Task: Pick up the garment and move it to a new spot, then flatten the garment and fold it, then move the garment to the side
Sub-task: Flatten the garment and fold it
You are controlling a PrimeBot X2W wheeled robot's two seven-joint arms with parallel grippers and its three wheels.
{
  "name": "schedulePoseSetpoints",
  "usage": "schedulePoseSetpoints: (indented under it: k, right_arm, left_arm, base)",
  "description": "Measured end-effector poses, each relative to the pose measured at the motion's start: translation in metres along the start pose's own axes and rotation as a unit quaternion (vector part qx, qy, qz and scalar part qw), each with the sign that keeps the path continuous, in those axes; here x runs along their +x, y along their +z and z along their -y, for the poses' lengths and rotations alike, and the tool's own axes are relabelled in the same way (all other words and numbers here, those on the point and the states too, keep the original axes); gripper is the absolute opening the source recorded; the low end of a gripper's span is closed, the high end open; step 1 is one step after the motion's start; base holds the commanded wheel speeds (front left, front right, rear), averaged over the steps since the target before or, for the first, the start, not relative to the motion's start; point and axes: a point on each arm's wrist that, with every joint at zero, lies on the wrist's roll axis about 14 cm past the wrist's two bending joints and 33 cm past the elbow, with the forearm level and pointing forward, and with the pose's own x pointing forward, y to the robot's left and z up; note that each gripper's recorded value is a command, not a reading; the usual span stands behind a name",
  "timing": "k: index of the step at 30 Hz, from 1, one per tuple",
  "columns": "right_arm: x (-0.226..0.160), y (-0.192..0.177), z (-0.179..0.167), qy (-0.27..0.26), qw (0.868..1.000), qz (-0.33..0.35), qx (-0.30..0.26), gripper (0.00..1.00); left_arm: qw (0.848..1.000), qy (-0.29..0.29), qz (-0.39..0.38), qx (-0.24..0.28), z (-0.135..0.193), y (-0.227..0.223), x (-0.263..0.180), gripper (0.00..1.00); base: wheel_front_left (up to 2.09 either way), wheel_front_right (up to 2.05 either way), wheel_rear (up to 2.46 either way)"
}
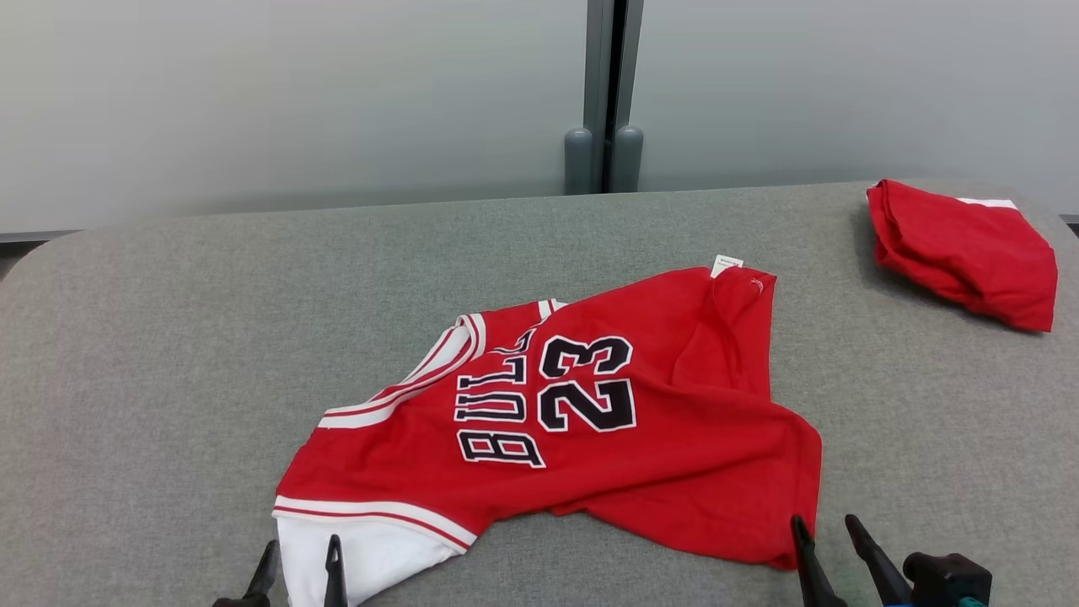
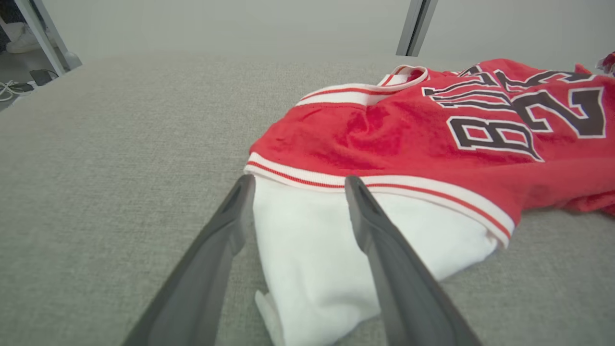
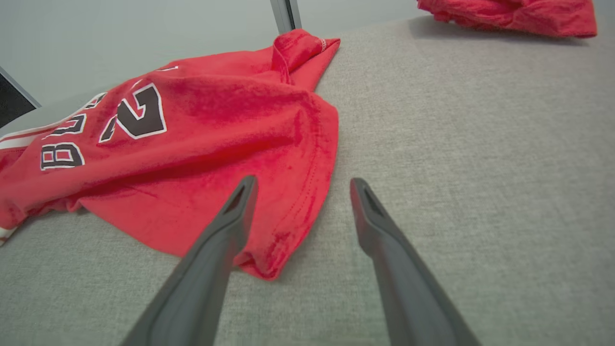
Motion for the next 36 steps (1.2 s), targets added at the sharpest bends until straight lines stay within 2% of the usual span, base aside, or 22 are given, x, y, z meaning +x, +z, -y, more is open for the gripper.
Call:
schedulePoseSetpoints:
  k: [10,23,24,25,26,27,28,36]
  right_arm:
    - [-0.003,-0.029,-0.009,0.01,0.999,-0.04,0.016,1.0]
    - [0.003,-0.039,-0.023,0.027,0.997,-0.058,0.032,1.0]
    - [0.003,-0.039,-0.024,0.028,0.997,-0.057,0.035,0.89]
    - [0.003,-0.04,-0.025,0.03,0.997,-0.058,0.036,0.13]
    - [0.003,-0.039,-0.026,0.031,0.997,-0.058,0.037,0.0]
    - [0.004,-0.038,-0.027,0.033,0.997,-0.056,0.038,0.0]
    - [0.004,-0.037,-0.028,0.034,0.997,-0.055,0.038,0.0]
    - [0.011,-0.002,-0.031,0.045,0.998,0.001,0.035,0.0]
  left_arm:
    - [0.999,0.004,-0.049,-0.015,-0.003,-0.032,-0.012,1.0]
    - [0.996,0.001,-0.079,-0.039,0.001,-0.05,-0.015,1.0]
    - [0.996,-0.003,-0.081,-0.04,0.003,-0.05,-0.014,1.0]
    - [0.996,-0.007,-0.084,-0.042,0.006,-0.052,-0.014,1.0]
    - [0.995,-0.008,-0.088,-0.047,0.007,-0.055,-0.013,0.82]
    - [0.995,-0.011,-0.091,-0.05,0.009,-0.056,-0.013,0.49]
    - [0.994,-0.015,-0.093,-0.052,0.011,-0.057,-0.012,0.0]
    - [0.995,-0.032,-0.072,-0.059,0.021,-0.042,-0.002,0.0]
  base:
    - [0.0,0.0,0.0]
    - [0.0,0.0,0.0]
    - [0.0,0.0,0.0]
    - [0.0,0.0,0.0]
    - [0.0,0.0,0.0]
    - [0.0,0.0,0.0]
    - [0.0,0.0,0.0]
    - [0.0,0.0,0.0]
